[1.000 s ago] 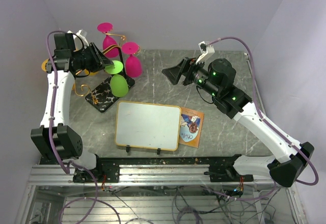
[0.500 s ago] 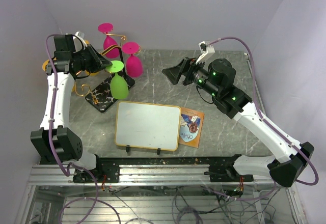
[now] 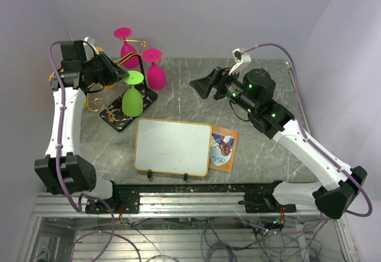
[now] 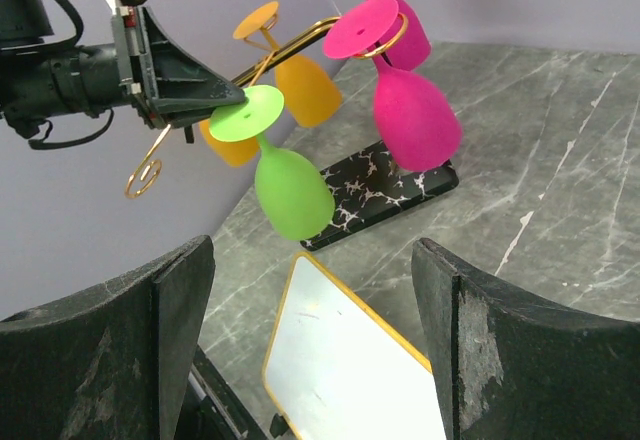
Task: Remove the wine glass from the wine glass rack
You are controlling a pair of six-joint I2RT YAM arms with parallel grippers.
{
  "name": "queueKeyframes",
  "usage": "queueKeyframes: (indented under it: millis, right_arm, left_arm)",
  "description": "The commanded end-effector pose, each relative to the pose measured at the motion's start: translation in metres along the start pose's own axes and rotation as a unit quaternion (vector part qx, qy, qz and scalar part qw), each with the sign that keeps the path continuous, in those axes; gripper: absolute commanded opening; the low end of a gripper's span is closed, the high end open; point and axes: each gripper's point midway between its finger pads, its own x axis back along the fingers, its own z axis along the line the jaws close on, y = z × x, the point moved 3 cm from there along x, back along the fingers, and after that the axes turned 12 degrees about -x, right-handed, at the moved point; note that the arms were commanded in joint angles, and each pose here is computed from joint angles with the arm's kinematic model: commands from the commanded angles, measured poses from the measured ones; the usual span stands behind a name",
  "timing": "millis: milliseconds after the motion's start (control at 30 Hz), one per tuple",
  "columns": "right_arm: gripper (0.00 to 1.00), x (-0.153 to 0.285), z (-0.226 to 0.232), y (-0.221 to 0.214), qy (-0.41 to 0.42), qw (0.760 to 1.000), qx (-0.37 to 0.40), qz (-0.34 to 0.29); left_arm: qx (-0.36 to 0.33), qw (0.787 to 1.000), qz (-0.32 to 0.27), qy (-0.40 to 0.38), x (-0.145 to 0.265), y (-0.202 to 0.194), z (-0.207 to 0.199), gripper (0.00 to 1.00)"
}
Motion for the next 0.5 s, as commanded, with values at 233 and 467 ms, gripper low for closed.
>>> queueKeyframes:
  millis: [233,467]
  right_arm:
    - [0.79,0.0029,0.0013,0.0032,-0.001,1.000,0.001,-0.004]
    - [0.79,0.0043,0.0006,0.0045,-0.004,1.000,0.001,-0.008]
  left_arm:
    - [-0.008,0.999,-0.023,-0.042,0.0273,-0.0003,-0.0274,0.30]
    - [0.000,0.999,-0.015,-0.044,0.0210,-0.0025,-0.0244,0.26]
